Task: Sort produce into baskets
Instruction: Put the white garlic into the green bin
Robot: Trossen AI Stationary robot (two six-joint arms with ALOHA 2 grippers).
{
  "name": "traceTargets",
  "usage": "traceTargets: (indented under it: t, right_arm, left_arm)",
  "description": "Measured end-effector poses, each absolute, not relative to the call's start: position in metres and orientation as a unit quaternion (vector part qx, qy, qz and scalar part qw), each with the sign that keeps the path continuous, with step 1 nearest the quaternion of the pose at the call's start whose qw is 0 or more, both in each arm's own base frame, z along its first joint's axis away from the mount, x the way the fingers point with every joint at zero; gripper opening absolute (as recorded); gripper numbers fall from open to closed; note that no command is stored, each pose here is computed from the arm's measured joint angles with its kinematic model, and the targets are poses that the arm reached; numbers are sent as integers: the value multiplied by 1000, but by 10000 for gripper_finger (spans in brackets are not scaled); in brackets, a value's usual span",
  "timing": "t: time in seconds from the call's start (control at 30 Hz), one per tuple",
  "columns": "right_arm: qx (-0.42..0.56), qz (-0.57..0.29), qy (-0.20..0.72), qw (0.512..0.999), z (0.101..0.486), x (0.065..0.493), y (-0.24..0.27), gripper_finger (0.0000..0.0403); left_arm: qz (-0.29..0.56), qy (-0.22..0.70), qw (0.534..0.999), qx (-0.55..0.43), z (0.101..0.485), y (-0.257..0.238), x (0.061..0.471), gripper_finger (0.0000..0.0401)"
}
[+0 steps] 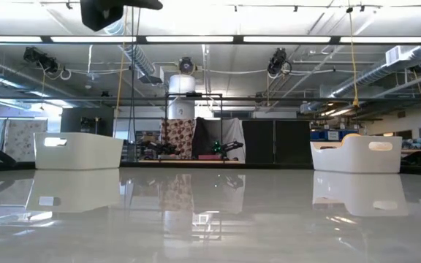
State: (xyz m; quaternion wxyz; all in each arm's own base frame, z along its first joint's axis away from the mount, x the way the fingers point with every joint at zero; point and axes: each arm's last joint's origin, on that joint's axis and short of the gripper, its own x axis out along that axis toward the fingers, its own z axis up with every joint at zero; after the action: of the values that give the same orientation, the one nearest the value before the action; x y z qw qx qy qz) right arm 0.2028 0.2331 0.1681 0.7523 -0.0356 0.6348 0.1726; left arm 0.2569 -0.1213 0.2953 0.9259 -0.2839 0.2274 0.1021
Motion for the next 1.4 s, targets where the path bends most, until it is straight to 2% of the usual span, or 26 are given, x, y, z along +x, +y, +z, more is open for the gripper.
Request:
traceTargets:
  t: [0.4, 0.6, 0.83, 0.93, 1.2, 1.4]
  right_arm:
    - [-70, 97, 577, 808, 188, 252, 168, 64]
    - [-35, 65, 546, 835, 199, 281, 136, 67]
    - [22, 55, 448, 892, 221, 313, 119, 67]
    - [35, 55, 420, 905, 230, 321, 116, 67]
    - [41, 51, 362, 930, 244, 334, 108, 67]
    - [18, 18, 341, 940, 246, 337, 105, 67]
  left_arm:
    - [94, 220, 932, -272, 295, -123, 261, 234]
    - [97, 213, 934, -269, 286, -126, 273, 235]
    - [100, 200, 934, -278, 274, -128, 291, 241]
    - [106, 201, 933, -279, 272, -125, 293, 262]
    - [122, 171, 931, -298, 276, -110, 302, 349]
    - [113, 161, 930, -311, 279, -104, 306, 375]
